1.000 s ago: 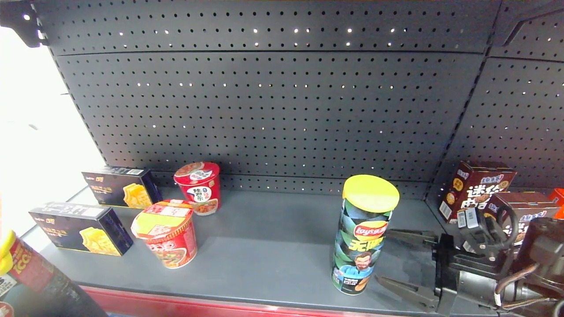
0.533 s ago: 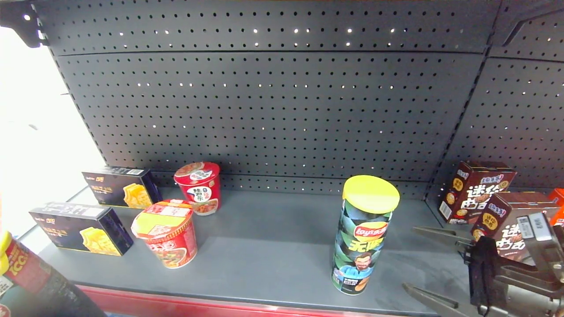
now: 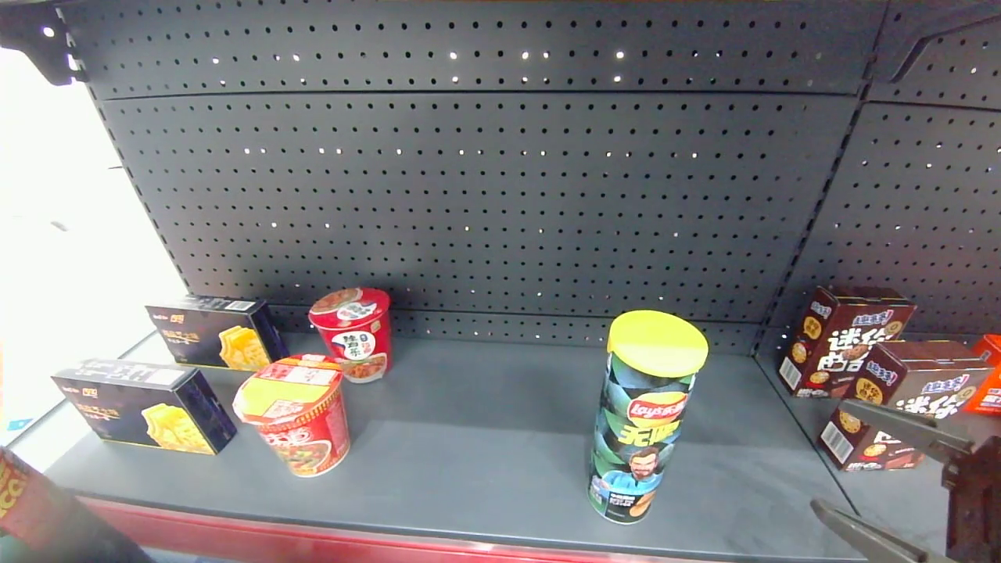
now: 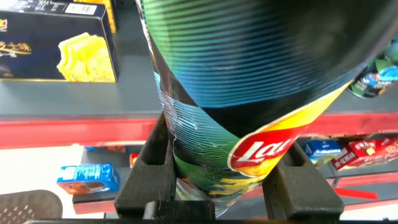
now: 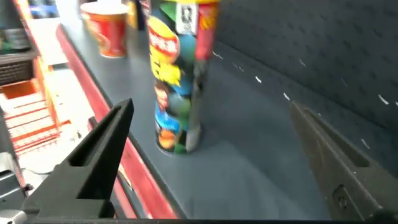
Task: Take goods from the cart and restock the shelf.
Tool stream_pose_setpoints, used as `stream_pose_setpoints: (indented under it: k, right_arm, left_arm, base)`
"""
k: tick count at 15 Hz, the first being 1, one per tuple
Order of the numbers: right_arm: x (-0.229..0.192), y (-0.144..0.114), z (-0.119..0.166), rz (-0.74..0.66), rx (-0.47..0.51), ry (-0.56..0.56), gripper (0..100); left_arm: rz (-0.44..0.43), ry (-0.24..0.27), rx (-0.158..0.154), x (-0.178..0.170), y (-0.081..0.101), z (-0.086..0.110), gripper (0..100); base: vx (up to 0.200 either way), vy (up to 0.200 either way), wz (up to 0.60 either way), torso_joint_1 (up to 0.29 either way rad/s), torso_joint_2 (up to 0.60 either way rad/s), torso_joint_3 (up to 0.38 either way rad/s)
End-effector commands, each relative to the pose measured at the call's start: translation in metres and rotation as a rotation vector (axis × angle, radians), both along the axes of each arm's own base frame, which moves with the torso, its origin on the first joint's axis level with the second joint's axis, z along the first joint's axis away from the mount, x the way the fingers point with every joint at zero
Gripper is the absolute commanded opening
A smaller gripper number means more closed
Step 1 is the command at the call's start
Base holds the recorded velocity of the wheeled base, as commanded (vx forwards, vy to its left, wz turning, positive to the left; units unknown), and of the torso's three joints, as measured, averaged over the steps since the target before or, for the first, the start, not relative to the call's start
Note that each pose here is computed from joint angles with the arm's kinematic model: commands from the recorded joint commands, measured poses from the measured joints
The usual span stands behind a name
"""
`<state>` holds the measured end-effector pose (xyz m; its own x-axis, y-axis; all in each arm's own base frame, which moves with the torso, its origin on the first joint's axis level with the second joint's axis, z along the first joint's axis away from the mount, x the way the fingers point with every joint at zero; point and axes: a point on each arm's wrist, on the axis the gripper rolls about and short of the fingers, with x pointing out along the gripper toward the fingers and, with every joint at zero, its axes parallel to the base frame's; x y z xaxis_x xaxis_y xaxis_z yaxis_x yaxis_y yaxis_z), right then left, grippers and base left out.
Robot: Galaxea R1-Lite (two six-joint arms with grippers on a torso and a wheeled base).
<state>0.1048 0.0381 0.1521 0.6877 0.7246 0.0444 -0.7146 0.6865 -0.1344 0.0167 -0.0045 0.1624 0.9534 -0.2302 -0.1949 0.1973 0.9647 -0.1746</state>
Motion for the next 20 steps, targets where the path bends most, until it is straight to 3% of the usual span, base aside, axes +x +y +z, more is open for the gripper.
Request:
stream_pose_setpoints:
  k: [1,4,6,10,11,13,17,18,20]
  right_arm:
    - [-0.032,-0.01,0.006,-0.085,0.019,-0.047,100]
    - [-0.059,-0.021,0.014,-0.283,0.041,-0.058,100]
    - [-0.078,-0.031,0.017,-0.512,0.047,-0.032,100]
    - [-0.14,-0.046,-0.025,-0.792,0.06,-0.027,100]
    - [-0.148,-0.047,-0.025,-0.845,0.075,-0.028,100]
    - [-0.147,-0.048,-0.024,-0.87,0.086,-0.036,100]
    - [-0.126,-0.045,-0.064,-0.877,0.047,-0.017,100]
    - [-0.126,-0.045,-0.067,-0.887,0.036,-0.01,100]
    - [-0.126,-0.045,-0.069,-0.891,0.018,0.009,100]
  left_arm:
    - [0.006,-0.049,-0.005,-0.01,0.002,0.002,0]
    - [0.026,-0.113,-0.012,-0.018,0.003,0.012,0]
    - [0.025,-0.134,-0.006,-0.019,0.004,0.017,0]
    - [0.017,-0.204,0.062,-0.024,0.004,0.029,0]
    - [0.013,-0.219,0.081,-0.026,0.005,0.03,0]
    - [0.009,-0.25,0.085,-0.029,0.005,0.036,0]
    - [-0.073,-0.276,0.114,-0.023,0.003,0.057,0]
    - [-0.118,-0.281,0.145,-0.019,0.001,0.062,0]
    - [-0.169,-0.276,0.17,-0.01,-0.002,0.07,0]
  base:
    - [0.0,0.0,0.0,0.0,0.0,0.0]
    - [0.0,0.0,0.0,0.0,0.0,0.0]
    - [0.0,0.0,0.0,0.0,0.0,0.0]
    - [0.0,0.0,0.0,0.0,0.0,0.0]
    - [0.0,0.0,0.0,0.0,0.0,0.0]
    - [0.0,0.0,0.0,0.0,0.0,0.0]
    - [0.0,0.0,0.0,0.0,0.0,0.0]
    - [0.0,0.0,0.0,0.0,0.0,0.0]
    - [0.0,0.0,0.0,0.0,0.0,0.0]
